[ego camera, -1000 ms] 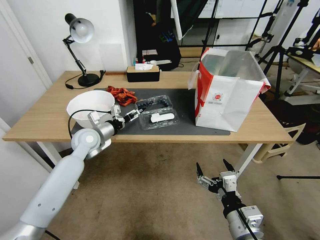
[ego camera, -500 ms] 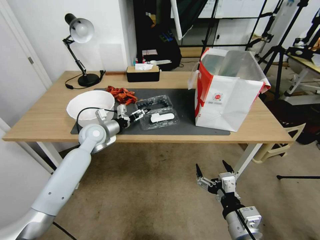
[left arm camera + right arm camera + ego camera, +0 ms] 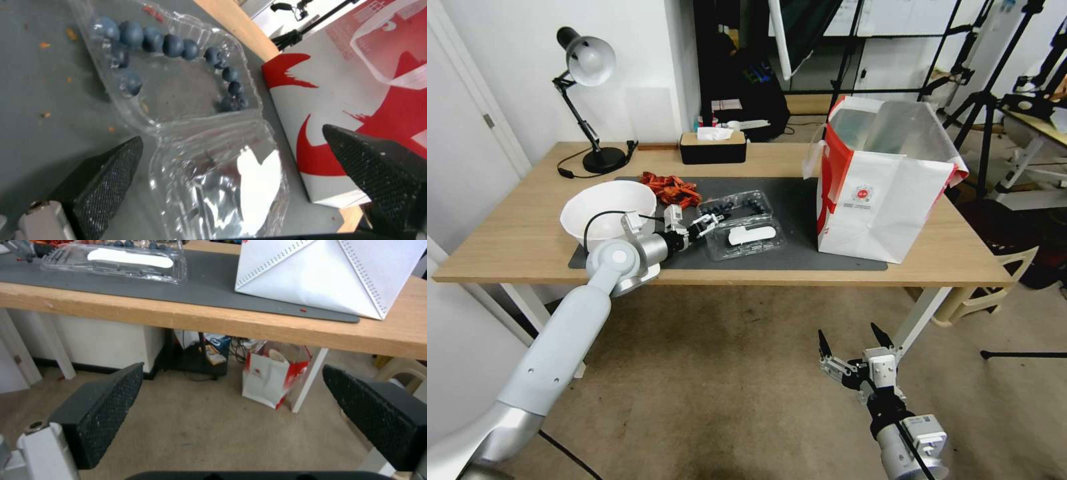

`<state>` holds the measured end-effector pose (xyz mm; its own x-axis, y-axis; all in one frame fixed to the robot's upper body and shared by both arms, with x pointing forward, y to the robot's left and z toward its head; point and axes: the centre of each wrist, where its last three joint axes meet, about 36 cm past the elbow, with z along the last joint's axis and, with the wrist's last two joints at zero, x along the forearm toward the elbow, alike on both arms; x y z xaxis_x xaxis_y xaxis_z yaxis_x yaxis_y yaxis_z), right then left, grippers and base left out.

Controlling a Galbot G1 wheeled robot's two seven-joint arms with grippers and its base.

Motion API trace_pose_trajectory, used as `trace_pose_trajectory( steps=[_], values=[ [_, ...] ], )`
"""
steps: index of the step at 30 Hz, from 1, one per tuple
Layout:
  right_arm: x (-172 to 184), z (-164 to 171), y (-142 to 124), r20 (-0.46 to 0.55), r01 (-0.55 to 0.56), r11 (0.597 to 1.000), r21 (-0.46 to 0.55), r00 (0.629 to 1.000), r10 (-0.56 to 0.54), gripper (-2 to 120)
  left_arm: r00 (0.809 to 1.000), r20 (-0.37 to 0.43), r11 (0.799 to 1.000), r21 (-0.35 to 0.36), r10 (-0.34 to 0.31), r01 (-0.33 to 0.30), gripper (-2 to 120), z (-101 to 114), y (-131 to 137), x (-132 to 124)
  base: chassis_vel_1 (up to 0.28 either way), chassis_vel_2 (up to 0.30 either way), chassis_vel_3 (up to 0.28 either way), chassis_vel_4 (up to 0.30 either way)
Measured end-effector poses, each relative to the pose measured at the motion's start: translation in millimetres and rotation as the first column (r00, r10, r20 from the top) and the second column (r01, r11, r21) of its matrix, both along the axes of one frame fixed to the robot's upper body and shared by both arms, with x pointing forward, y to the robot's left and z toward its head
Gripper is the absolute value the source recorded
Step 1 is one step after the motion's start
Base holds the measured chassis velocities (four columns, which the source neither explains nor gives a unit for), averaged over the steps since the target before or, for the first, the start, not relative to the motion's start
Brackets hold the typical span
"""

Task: Close the takeout container lid, then place the container into the takeout bag.

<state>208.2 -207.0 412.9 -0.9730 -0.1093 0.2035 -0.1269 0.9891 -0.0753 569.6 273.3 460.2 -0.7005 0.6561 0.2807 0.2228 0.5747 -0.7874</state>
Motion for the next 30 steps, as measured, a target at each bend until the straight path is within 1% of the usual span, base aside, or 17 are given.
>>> trace_pose_trajectory(
  steps=[8,20,30],
  values=[
    [-0.6,-4.0,0.1,-0.005,0.000,1.000,0.000,1.000,0.000,100,1.000,0.000,0.999,-0.038,0.010,-0.010,100,4.0,1.6,6.6,0.000,0.000,0.000,0.000],
    [-1.2,-9.4,-0.7,-0.018,0.005,1.000,-0.002,1.000,-0.005,100,0.998,0.002,0.995,-0.076,0.065,-0.065,100,3.3,6.6,13.8,0.000,0.000,0.000,0.000],
    [-2.2,-12.6,-1.7,-0.024,0.008,1.000,-0.005,1.000,-0.008,100,0.997,0.001,0.993,-0.087,0.080,-0.080,100,2.9,7.2,18.4,0.000,0.000,0.000,0.000]
  ],
)
